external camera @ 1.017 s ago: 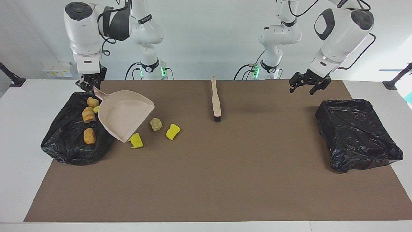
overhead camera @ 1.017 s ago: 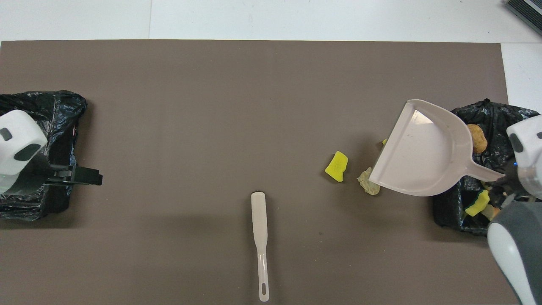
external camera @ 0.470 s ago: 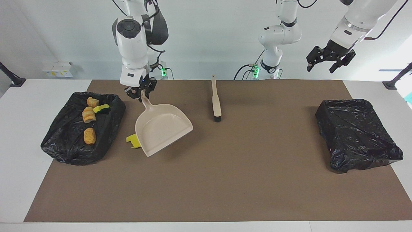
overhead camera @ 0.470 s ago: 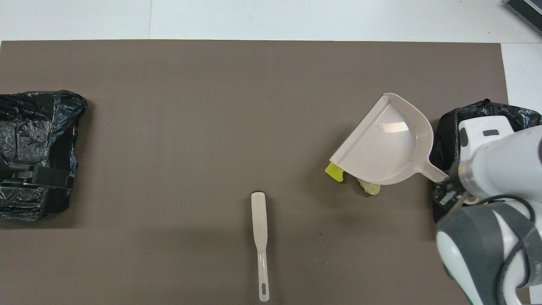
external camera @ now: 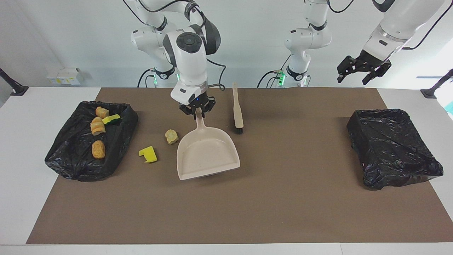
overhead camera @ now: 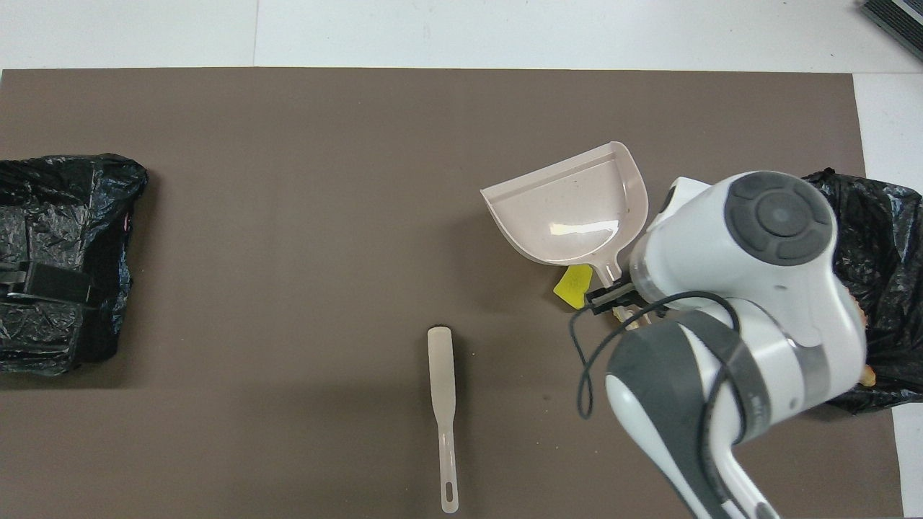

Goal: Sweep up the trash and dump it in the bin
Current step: 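Bring the empty dustpan back to the table center with the right gripper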

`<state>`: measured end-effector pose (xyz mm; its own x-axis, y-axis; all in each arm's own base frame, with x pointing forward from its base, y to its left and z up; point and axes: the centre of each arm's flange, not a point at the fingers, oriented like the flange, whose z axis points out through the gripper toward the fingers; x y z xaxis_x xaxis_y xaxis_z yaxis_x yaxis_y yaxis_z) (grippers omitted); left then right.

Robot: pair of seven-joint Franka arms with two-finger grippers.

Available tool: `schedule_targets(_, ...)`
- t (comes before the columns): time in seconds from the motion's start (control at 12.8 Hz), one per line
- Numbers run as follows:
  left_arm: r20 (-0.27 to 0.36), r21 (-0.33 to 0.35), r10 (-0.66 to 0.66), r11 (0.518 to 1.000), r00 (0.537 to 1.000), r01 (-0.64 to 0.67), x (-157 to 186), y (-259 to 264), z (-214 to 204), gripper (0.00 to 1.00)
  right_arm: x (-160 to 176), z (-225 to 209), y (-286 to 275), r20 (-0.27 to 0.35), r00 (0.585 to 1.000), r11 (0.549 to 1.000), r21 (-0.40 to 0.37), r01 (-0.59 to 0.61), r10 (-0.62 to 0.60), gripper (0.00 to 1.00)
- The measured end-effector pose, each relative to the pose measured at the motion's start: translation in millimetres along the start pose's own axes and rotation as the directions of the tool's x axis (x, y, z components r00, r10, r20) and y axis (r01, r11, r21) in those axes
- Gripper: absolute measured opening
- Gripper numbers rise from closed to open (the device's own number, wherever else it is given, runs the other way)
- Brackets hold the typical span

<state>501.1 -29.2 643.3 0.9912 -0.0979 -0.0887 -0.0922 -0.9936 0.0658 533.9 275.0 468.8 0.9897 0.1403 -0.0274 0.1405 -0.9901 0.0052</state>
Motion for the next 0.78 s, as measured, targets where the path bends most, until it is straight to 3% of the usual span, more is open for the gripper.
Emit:
schedule_targets(0.47,-0.002,0.0,-0.003,1.0,1.0,0.003,-1,-1,-1,1.0,28,53,-108,-0.011,0.992,0.991,0.026,-0.128,0.128,0.32)
schedule_targets(0.78,-0.004,0.001,-0.004,1.0,1.0,0.004,-1,-2,-2,1.0,52,101,-129,-0.007,0.99,0.989,0.033,-0.143,0.143,0.32)
